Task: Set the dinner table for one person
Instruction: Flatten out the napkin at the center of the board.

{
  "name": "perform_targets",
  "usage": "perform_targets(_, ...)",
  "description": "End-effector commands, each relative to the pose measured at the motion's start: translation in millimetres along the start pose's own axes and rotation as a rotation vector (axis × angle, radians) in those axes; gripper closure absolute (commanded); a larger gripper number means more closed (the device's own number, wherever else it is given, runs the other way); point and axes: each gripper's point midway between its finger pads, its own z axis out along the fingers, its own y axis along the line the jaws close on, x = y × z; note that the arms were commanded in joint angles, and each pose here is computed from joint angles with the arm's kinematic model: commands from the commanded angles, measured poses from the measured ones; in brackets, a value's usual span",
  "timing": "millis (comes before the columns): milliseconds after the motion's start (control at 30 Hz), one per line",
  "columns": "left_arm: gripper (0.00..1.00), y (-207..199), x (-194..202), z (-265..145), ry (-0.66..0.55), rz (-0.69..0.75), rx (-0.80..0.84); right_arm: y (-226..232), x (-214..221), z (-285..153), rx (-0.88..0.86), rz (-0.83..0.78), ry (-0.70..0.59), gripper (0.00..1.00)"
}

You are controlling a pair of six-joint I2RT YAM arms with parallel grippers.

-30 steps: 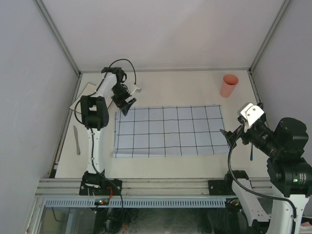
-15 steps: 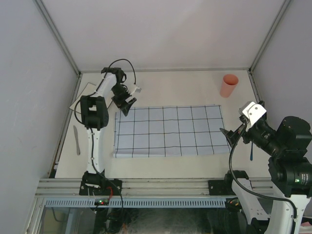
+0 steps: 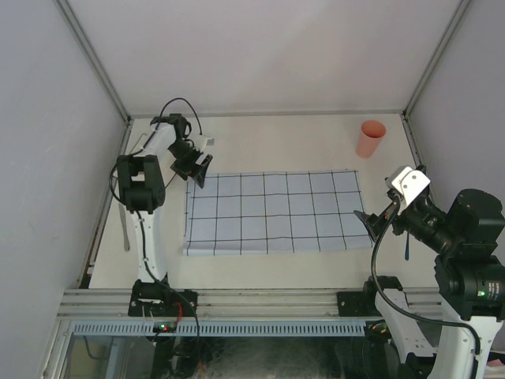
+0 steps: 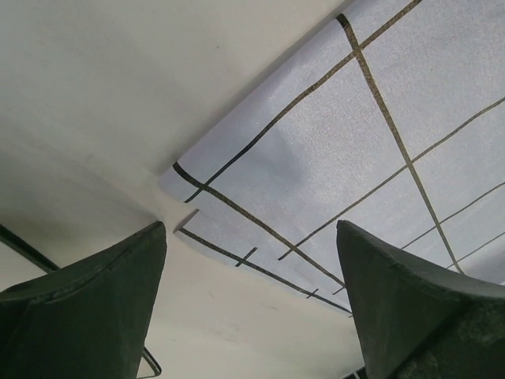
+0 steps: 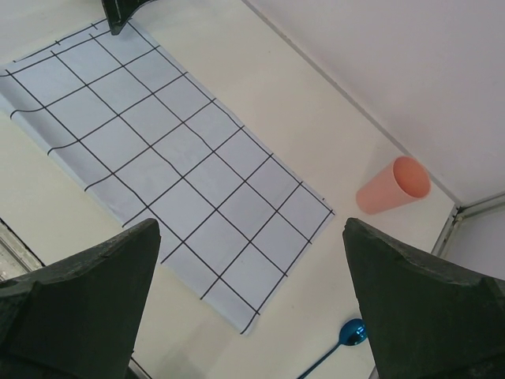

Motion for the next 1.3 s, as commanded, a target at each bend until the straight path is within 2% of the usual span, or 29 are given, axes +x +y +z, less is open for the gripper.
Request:
perform_targets(0, 0.07, -1, -23, -26, -0.141, -0.035, -0.069, -1, -9, -1, -0.003, -0.013, -0.026, 0.0)
perform_targets(100, 0.06, -1, -28, -32, -0.172, -0.046, -0.086, 0, -9, -1, -0.009, -0.012, -0.03, 0.0)
perform_targets(567, 0.09, -12, -36, -15, -0.151, -0.081, 0.044, 2, -9, -3, -0.004, -0.018, -0.031, 0.0)
perform_targets(900, 0.09, -10, -35, -11, -0.135, -0.093, 0.042, 2, -8, -3, -0.006, -0.019, -0.03, 0.0)
perform_targets(1133, 0.11, -7, -19, -17, -0.105, -0.101, 0.001, 2, -8, -3, -0.005, -0.021, -0.03, 0.0)
perform_targets(1267, 0.12, -8, -21, -13, -0.097, -0.104, 0.033, 2, -10, -4, -0.004, -0.023, -0.034, 0.0)
